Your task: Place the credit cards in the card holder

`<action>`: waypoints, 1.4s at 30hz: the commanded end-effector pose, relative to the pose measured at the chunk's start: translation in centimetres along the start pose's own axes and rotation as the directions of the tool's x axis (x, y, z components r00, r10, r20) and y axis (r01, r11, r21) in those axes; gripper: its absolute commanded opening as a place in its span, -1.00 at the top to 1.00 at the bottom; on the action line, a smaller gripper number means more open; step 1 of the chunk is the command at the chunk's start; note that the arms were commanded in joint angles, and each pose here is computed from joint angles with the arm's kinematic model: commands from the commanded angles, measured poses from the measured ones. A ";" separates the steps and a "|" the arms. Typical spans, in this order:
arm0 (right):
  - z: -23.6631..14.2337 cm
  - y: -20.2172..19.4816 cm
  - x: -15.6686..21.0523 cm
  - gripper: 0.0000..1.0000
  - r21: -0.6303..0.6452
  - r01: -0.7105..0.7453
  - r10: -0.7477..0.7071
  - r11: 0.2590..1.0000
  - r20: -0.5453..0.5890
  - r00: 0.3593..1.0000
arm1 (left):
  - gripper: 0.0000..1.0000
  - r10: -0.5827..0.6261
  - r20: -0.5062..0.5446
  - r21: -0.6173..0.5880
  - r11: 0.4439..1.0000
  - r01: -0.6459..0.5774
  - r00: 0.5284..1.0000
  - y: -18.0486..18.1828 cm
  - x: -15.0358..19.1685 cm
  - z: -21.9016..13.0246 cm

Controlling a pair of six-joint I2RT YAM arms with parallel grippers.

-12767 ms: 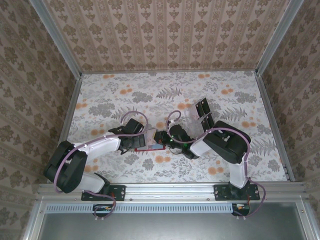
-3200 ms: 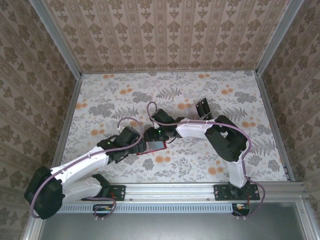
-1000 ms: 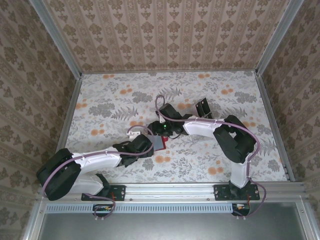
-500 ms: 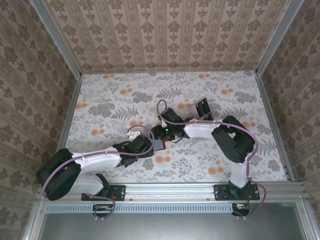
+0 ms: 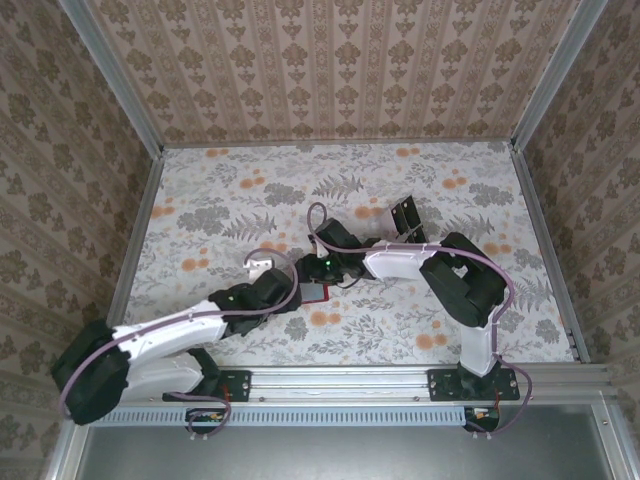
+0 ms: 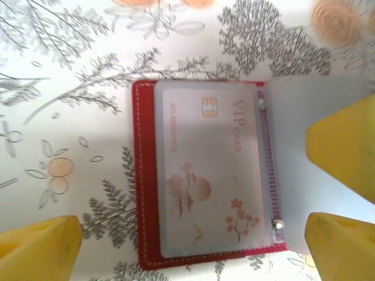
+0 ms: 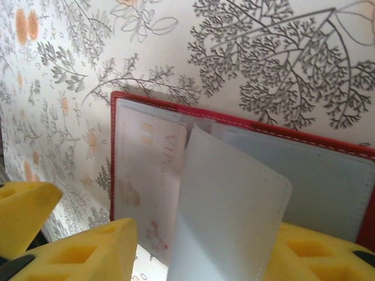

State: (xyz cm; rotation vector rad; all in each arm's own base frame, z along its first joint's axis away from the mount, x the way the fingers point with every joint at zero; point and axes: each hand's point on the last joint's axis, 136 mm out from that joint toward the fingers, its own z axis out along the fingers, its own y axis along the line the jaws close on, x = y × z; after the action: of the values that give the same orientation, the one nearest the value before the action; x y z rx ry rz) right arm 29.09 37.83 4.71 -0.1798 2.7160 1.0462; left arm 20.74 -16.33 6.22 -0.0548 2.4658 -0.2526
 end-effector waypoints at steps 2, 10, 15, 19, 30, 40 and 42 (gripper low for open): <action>-0.4 3.3 -0.3 -0.09 -0.056 0.030 -0.030 0.998 0.003 1.000 | -1.00 -0.061 0.094 -0.042 0.997 0.065 0.994 2.1 -2.6 -2.5; 3.1 4.6 0.3 -0.09 -0.036 0.049 -0.050 0.998 -0.041 0.998 | -1.00 -0.132 0.134 -0.020 0.991 0.136 0.982 4.0 -3.4 -4.1; 5.3 4.5 0.6 -0.08 -0.005 0.058 -0.058 0.998 -0.059 0.997 | -1.00 -0.146 0.124 -0.014 0.989 0.149 0.982 4.2 -3.0 -4.1; 6.0 3.9 0.9 -0.08 0.010 0.045 -0.044 0.999 -0.069 0.997 | -1.00 -0.149 0.118 -0.007 0.988 0.151 0.982 4.1 -2.8 -3.9; 2.1 7.7 -1.6 -0.08 -0.089 0.107 -0.109 0.990 -0.014 0.994 | -1.00 -0.139 0.116 0.002 0.990 0.140 0.983 3.8 -3.0 -3.9; -10.0 5.8 -7.7 -0.10 -0.093 0.103 -0.084 0.990 0.185 0.979 | -1.00 -0.125 0.125 -0.001 0.992 0.127 0.984 3.4 -4.1 -4.1; -12.0 2.8 -8.3 -0.10 -0.001 0.082 -0.079 0.997 0.216 0.973 | -1.00 -0.117 0.122 -0.006 0.993 0.119 0.986 3.2 -4.3 -4.0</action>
State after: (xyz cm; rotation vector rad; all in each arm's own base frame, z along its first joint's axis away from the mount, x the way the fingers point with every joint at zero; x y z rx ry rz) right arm 34.83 36.14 18.70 -0.1899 2.4213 1.1428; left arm 21.24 -11.78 10.22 -0.2385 2.3534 -0.2763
